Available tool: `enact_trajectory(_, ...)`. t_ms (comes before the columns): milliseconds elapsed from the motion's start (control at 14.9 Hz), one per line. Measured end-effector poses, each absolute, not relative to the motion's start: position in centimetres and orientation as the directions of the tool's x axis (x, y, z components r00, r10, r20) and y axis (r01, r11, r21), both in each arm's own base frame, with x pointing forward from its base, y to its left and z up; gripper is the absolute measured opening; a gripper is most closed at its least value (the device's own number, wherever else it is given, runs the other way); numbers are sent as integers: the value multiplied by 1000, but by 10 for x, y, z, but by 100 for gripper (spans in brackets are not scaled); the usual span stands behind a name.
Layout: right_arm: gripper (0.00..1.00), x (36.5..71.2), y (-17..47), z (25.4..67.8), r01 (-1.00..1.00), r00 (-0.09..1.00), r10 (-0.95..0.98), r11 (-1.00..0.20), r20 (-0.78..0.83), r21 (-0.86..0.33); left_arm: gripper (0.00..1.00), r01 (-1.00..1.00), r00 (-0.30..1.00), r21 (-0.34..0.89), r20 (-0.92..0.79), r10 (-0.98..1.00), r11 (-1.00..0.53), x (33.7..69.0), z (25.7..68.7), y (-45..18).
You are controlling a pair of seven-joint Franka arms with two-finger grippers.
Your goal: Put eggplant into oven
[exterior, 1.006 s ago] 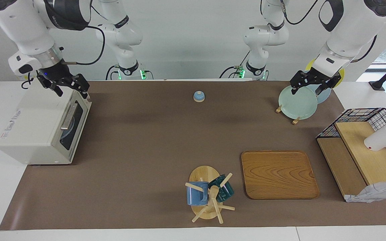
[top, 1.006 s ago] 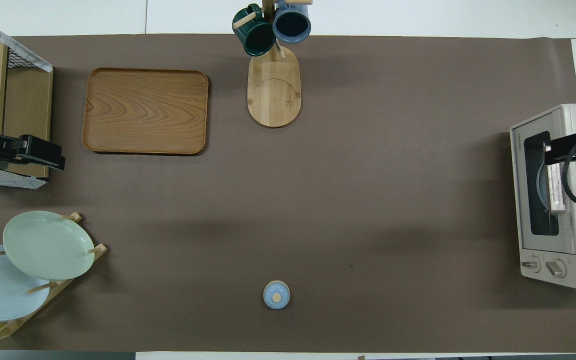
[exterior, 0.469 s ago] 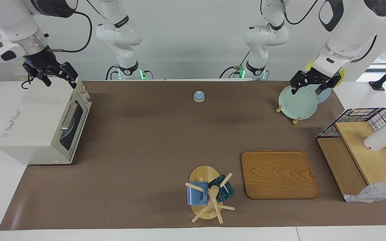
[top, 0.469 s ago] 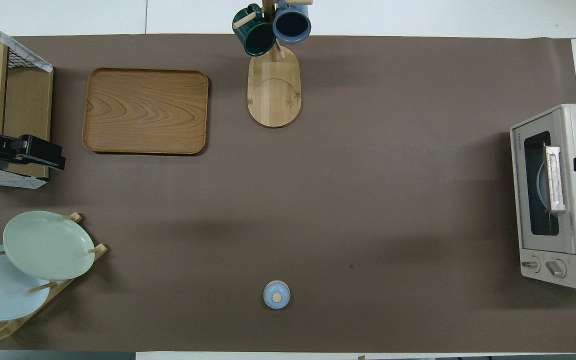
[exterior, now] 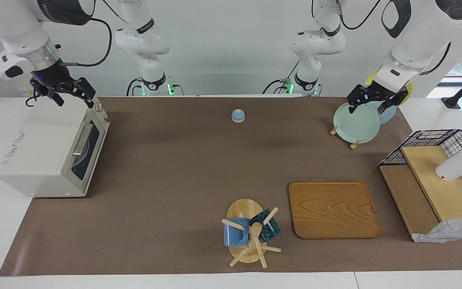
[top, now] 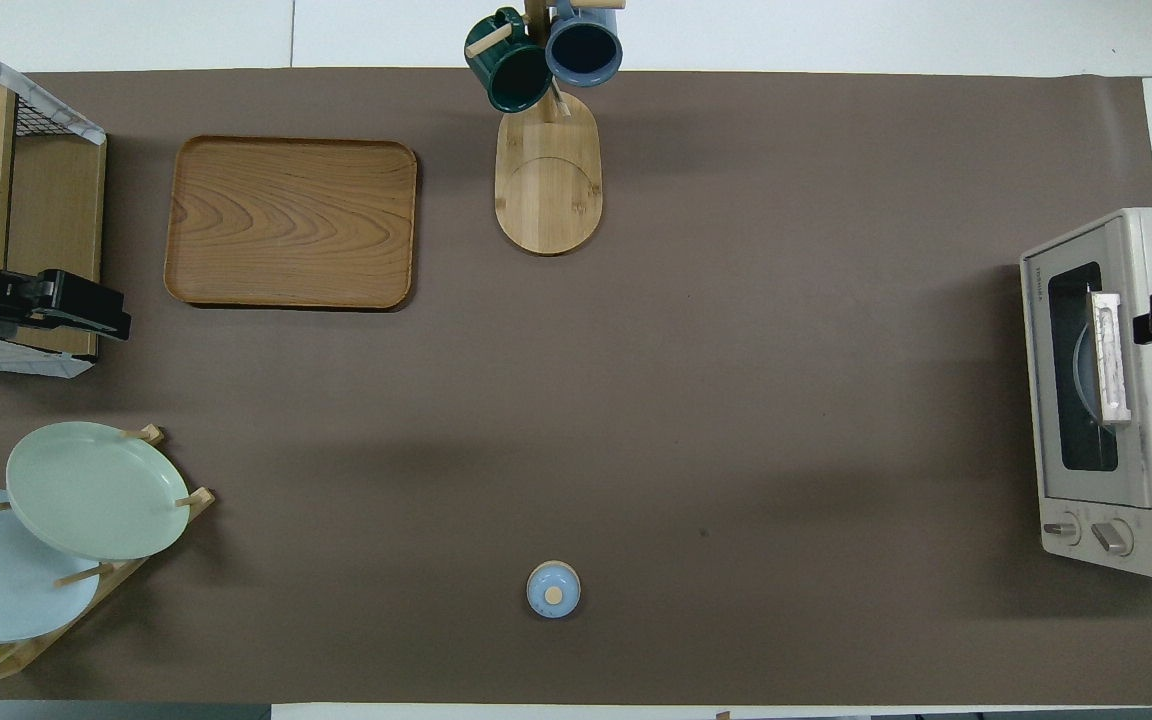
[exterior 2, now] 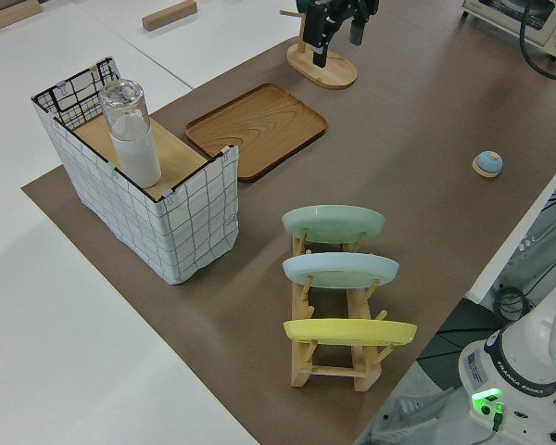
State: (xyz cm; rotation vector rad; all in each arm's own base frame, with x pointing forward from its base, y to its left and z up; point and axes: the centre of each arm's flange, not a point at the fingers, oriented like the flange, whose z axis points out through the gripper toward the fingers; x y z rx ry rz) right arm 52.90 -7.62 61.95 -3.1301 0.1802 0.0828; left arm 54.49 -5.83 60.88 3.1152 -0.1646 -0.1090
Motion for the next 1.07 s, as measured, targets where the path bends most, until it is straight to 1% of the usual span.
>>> enact_trajectory(1073,100,532,-72,625,-88,996,-88,-996,-27,-2,100,-105,992,24,-69,-106,-994,545,609,-58)
